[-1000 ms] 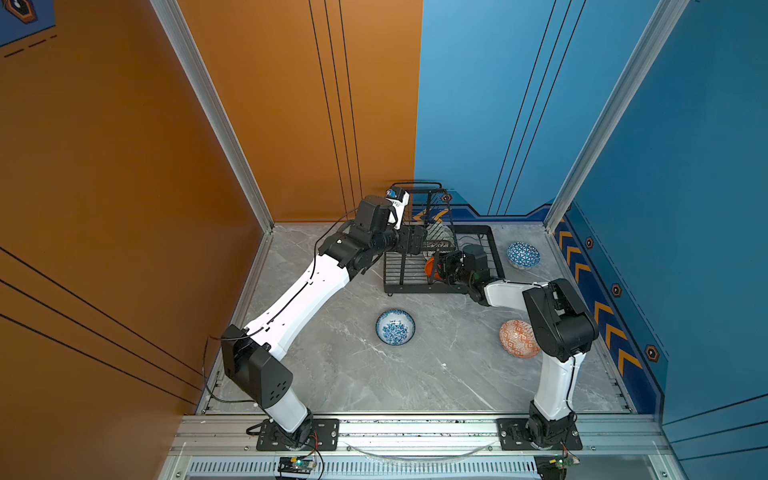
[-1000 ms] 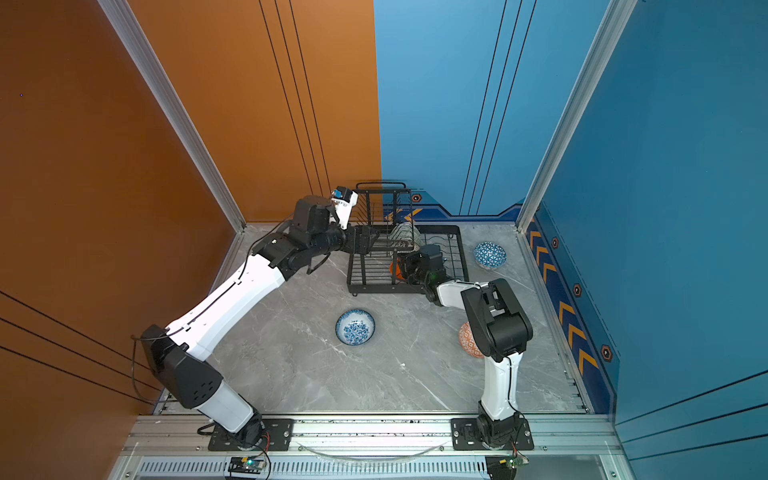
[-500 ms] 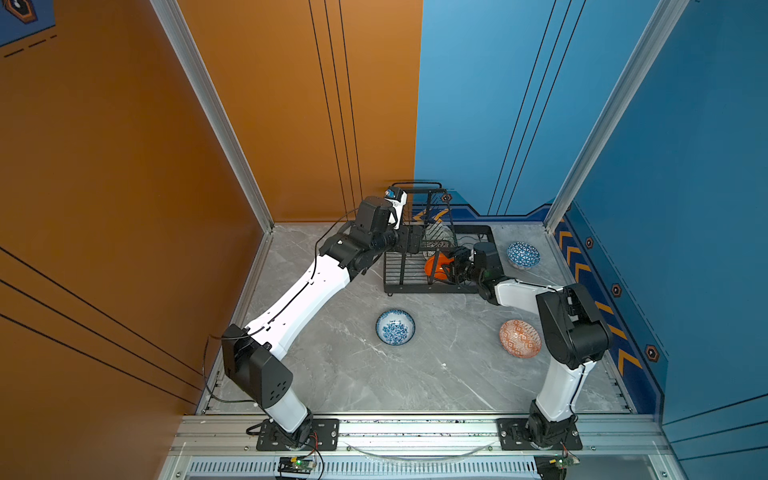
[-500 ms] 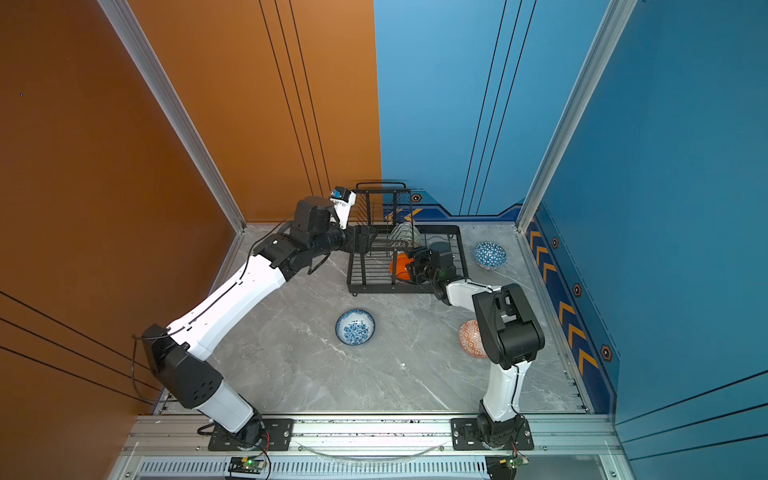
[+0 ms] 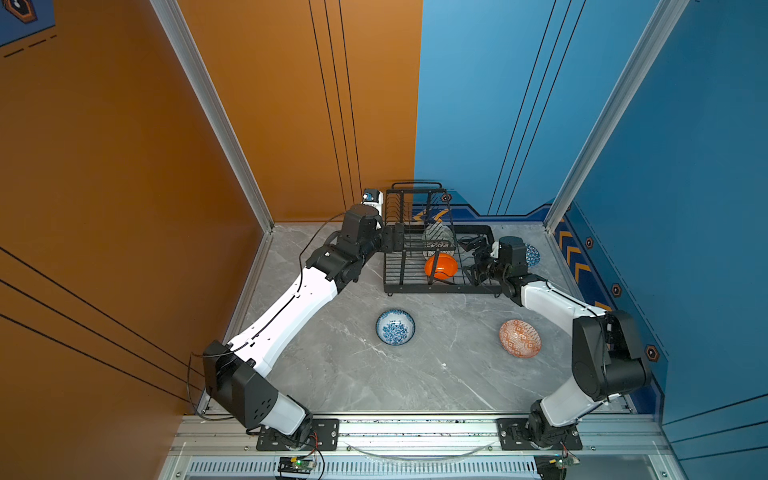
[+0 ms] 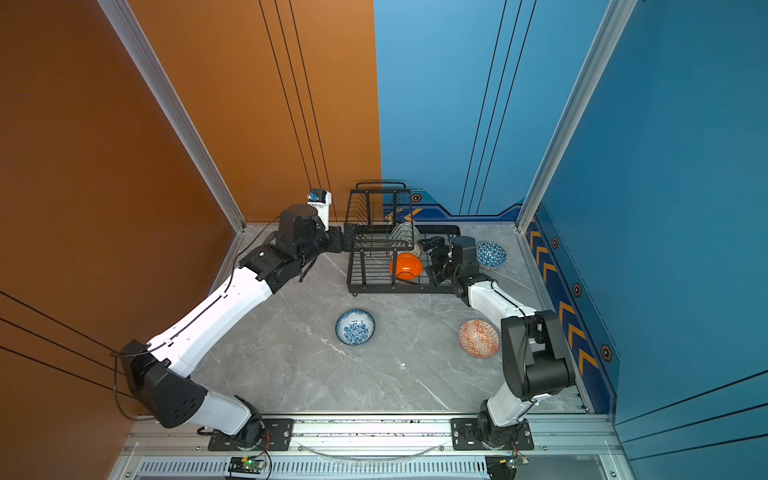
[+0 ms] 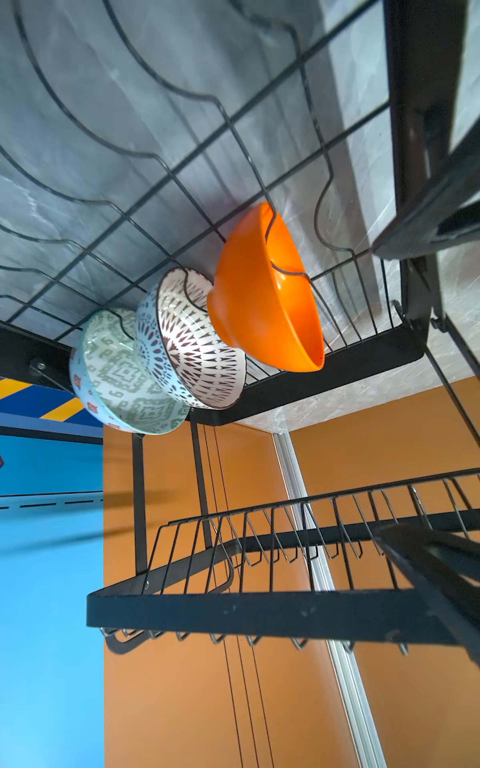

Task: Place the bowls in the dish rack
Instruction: 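Open the right gripper and withdraw while the left reaches toward the floral bowl, then grasp the blue-and-white floral bowl rim with the left gripper, then lift the floral bowl high with the left gripper while the right arm rises, then grasp the floral bowl rim with the right gripper beside the left gripper, then open the left gripper and draw it back while the right holds the floral bowl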

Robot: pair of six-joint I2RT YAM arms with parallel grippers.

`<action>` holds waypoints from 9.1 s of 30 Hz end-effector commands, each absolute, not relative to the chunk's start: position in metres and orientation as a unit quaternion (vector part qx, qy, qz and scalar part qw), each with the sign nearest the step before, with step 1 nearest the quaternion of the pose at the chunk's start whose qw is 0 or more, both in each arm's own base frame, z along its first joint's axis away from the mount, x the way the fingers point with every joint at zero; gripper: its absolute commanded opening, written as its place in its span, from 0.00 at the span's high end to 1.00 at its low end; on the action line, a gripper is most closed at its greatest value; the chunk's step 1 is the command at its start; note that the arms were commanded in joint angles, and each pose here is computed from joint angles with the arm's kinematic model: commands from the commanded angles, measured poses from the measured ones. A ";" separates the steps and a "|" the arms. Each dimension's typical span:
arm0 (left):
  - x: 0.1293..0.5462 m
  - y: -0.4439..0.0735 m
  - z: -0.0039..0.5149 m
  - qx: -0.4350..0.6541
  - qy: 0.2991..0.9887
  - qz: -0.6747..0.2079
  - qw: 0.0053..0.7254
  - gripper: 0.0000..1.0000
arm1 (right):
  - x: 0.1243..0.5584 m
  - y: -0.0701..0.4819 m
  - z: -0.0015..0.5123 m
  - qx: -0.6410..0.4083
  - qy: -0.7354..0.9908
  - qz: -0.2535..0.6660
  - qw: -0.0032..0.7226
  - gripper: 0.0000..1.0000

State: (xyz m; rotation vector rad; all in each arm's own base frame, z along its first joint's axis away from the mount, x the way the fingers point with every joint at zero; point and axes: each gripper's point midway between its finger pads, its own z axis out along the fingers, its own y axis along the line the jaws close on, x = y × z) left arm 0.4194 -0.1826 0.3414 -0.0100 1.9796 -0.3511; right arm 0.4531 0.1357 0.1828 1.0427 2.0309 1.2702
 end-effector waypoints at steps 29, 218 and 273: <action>0.253 -0.190 0.079 -0.135 0.978 -0.137 0.080 0.04 | 0.471 0.070 0.227 0.278 0.854 0.321 0.302 0.00; 0.458 -0.257 0.476 0.107 0.547 0.075 0.827 1.00 | 0.553 0.299 0.407 0.403 0.654 0.607 0.202 0.76; 0.444 -0.234 0.484 0.009 0.679 -0.125 0.723 0.02 | 0.568 0.203 0.493 0.300 0.606 0.662 0.323 1.00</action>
